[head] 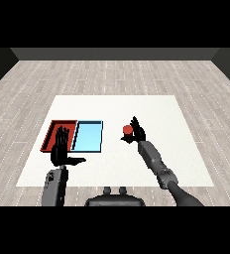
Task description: Pick the red can and put it in the red box
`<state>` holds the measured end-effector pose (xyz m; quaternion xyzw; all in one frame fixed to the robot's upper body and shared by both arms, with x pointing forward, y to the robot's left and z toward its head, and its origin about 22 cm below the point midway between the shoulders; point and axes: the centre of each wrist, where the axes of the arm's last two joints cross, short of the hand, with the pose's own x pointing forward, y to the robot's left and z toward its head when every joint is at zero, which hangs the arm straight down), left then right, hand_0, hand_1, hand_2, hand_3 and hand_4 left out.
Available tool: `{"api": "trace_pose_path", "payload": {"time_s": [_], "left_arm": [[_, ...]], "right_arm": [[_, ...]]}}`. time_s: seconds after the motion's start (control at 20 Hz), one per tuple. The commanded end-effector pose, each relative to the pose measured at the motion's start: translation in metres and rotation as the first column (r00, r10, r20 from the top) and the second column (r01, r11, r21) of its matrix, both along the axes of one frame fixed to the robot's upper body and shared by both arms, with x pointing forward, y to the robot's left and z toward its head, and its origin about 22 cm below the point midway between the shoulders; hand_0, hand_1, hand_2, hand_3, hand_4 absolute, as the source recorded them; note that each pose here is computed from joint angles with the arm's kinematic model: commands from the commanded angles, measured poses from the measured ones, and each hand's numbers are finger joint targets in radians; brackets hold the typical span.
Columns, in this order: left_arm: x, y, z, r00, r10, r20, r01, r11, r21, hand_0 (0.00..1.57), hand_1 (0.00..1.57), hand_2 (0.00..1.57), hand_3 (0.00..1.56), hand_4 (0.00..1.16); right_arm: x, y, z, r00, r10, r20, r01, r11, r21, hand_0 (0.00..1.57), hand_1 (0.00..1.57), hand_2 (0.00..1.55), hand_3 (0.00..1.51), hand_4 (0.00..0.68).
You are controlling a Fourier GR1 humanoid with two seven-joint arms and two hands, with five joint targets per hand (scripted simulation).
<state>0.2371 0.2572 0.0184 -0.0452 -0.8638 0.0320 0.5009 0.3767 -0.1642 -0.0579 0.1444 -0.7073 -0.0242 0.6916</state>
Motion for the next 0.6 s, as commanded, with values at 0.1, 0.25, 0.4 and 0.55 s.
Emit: {"api": "trace_pose_path", "payload": {"time_s": [0.1,0.25,0.4,0.55], "left_arm": [[0.0137,-0.003,-0.001,1.0,-0.012,-0.011,0.012,1.0,0.0,0.0,0.0,0.0,0.0,0.0],[0.0059,-0.017,-0.005,1.0,0.002,0.009,-0.002,1.0,0.01,0.0,0.0,0.0,0.0,0.0],[-0.0111,-0.006,-0.022,1.0,-0.006,-0.004,0.006,1.0,-0.001,0.0,0.0,0.0,0.0,0.0],[0.009,0.006,0.001,1.0,0.01,-0.002,-0.01,1.0,0.004,0.0,0.0,0.0,0.0,0.0]], "right_arm": [[-0.008,0.001,-0.013,0.999,-0.013,-0.044,0.012,0.9996,-0.026,0.0,0.0,0.0,0.0,0.0],[0.001,0.006,-0.003,0.9947,-0.102,-0.016,0.1,0.9908,-0.091,1.52,1.52,1.5,1.46,0.493],[0.011,0.02,0.01,0.9923,-0.119,-0.035,0.11,0.9772,-0.181,1.53,1.53,1.48,1.43,0.573],[0.0,0.015,-0.005,0.9951,-0.093,-0.033,0.083,0.972,-0.22,1.54,1.54,1.47,1.42,0.575]]}}
